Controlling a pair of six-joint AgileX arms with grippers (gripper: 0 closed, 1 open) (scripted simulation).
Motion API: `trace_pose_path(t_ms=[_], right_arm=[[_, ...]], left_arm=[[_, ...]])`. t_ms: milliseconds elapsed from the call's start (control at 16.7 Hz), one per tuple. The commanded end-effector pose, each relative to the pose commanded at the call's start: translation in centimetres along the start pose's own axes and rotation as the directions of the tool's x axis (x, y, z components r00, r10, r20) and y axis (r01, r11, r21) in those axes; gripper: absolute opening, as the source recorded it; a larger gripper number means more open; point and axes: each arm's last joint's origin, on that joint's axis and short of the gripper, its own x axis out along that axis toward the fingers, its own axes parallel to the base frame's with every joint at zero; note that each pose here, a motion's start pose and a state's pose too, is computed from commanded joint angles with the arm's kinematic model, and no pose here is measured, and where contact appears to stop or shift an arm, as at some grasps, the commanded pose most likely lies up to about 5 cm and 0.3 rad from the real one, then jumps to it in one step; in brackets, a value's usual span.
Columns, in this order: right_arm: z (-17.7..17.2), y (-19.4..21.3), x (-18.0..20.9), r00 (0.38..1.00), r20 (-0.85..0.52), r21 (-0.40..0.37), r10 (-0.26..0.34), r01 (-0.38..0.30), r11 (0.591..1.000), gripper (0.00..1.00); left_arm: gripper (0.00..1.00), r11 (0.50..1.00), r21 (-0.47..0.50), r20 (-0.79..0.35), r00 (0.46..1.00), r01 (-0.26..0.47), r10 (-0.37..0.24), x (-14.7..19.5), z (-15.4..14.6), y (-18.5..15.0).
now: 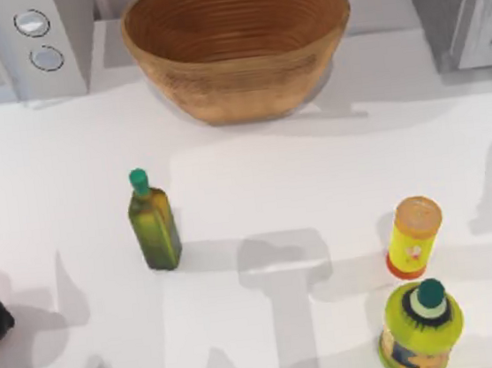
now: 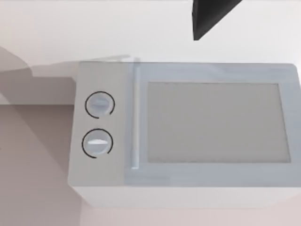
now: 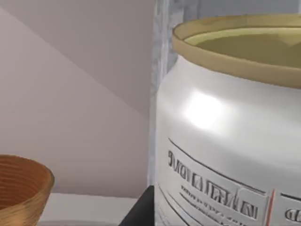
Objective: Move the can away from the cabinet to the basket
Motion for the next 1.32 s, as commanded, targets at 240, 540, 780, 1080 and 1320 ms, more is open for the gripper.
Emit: trace_pose_path(t_ms=[240, 540, 780, 1080, 1320], right_arm=[[-8.5, 0.0, -0.5, 0.999, -0.043, 0.019, -0.019, 0.019, 1.000, 0.00], [-13.2, -0.1, -0.5, 0.996, -0.078, 0.038, -0.036, 0.039, 0.999, 0.00], [-13.3, -0.1, -0.5, 0.996, -0.079, 0.038, -0.037, 0.040, 0.998, 0.00], [-11.7, 0.1, -0.2, 0.997, -0.068, 0.039, -0.040, 0.042, 0.998, 0.00], [-5.9, 0.6, 1.5, 0.999, -0.020, 0.044, -0.045, 0.046, 0.998, 0.00]], left_arm=[[1.00, 1.000, 0.000, 0.000, 1.000, 0.000, 0.000, 0.0, 0.0, 0.0], [1.00, 1.000, 0.000, 0.000, 1.000, 0.000, 0.000, 0.0, 0.0, 0.0], [1.00, 1.000, 0.000, 0.000, 1.000, 0.000, 0.000, 0.0, 0.0, 0.0], [1.00, 1.000, 0.000, 0.000, 1.000, 0.000, 0.000, 0.0, 0.0, 0.0], [1.00, 1.000, 0.000, 0.000, 1.000, 0.000, 0.000, 0.0, 0.0, 0.0]])
